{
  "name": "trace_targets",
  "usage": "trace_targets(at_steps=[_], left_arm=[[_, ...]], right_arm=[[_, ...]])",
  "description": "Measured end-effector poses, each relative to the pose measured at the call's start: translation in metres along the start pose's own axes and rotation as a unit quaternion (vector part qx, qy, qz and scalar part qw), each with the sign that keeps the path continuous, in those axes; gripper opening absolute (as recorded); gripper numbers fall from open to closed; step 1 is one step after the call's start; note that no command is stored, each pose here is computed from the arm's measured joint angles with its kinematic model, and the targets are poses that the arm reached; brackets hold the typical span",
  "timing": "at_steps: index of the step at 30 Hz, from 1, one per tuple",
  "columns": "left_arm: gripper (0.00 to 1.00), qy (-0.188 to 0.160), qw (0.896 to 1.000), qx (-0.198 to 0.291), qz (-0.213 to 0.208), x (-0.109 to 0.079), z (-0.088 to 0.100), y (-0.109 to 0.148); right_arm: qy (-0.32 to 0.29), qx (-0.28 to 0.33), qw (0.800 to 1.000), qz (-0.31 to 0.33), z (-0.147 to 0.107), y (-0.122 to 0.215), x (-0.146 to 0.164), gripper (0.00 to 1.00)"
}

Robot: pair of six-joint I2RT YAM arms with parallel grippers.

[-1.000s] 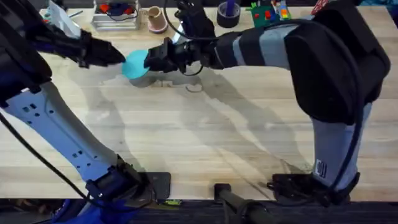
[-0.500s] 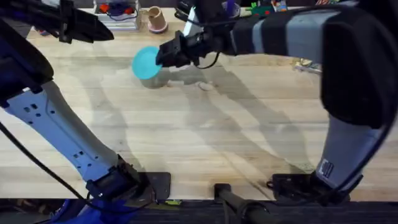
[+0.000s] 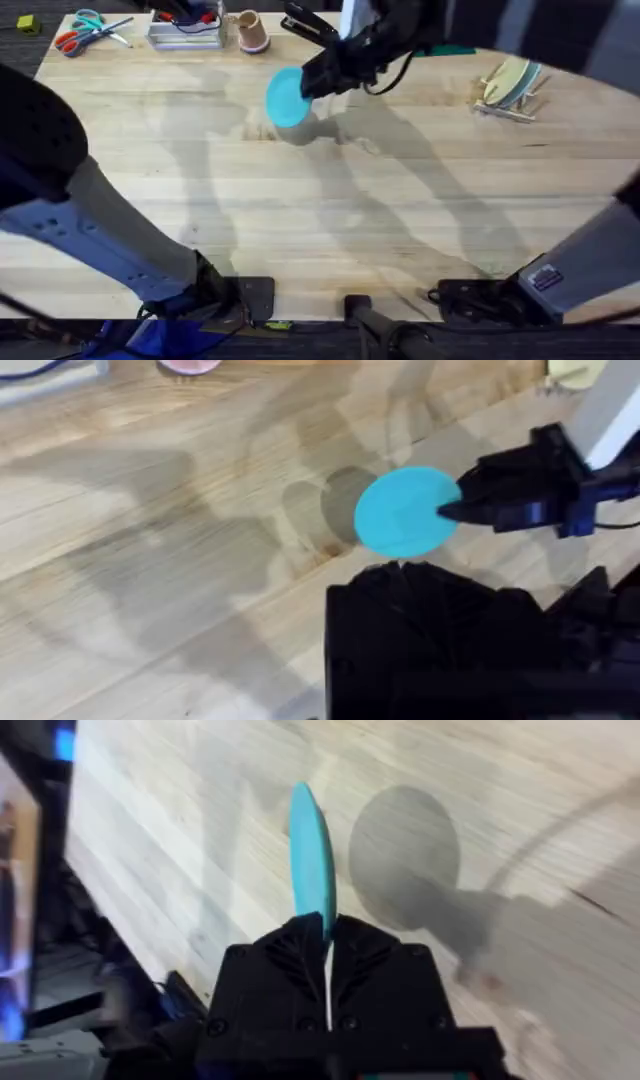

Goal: Pick up the plates from the table one by one and place each into a slot on the dish rack.

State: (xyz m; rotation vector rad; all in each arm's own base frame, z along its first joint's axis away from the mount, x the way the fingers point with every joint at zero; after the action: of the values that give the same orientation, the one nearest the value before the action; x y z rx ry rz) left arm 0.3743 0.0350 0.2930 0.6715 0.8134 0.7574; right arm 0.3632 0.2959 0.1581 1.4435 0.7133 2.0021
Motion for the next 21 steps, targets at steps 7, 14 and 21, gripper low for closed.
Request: trace_targets(at_steps=[7, 14, 21], left_arm=[[0.039, -0.051, 0.998, 0.004, 0.043, -0.053, 0.006, 0.017], [0.038, -0.083, 0.993, -0.019, 0.086, -0.098, 0.003, 0.046], [0.038, -0.093, 0.987, -0.048, 0.126, -0.129, -0.008, 0.074]], right_arm=[[0.040, -0.029, 0.997, -0.058, -0.002, 0.057, -0.007, 0.029], [0.052, -0.053, 0.989, -0.131, -0.011, 0.112, -0.021, 0.029], [0.058, -0.090, 0.978, -0.180, -0.018, 0.162, -0.028, 0.029]])
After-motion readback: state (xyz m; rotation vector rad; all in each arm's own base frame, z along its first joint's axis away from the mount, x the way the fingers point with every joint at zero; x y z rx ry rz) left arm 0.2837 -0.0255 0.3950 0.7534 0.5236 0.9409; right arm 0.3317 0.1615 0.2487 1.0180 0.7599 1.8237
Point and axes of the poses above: each hand's point on the last joint's axis, 136 mm out from that joint toward the fingers, its own y axis back along the fingers, its own x axis along the line the jaws close on, z = x × y, the point moved 2 cm from there along y, back along the fingers, and after that the axes turned 7 degrees about -y, right-handed, at the moved point
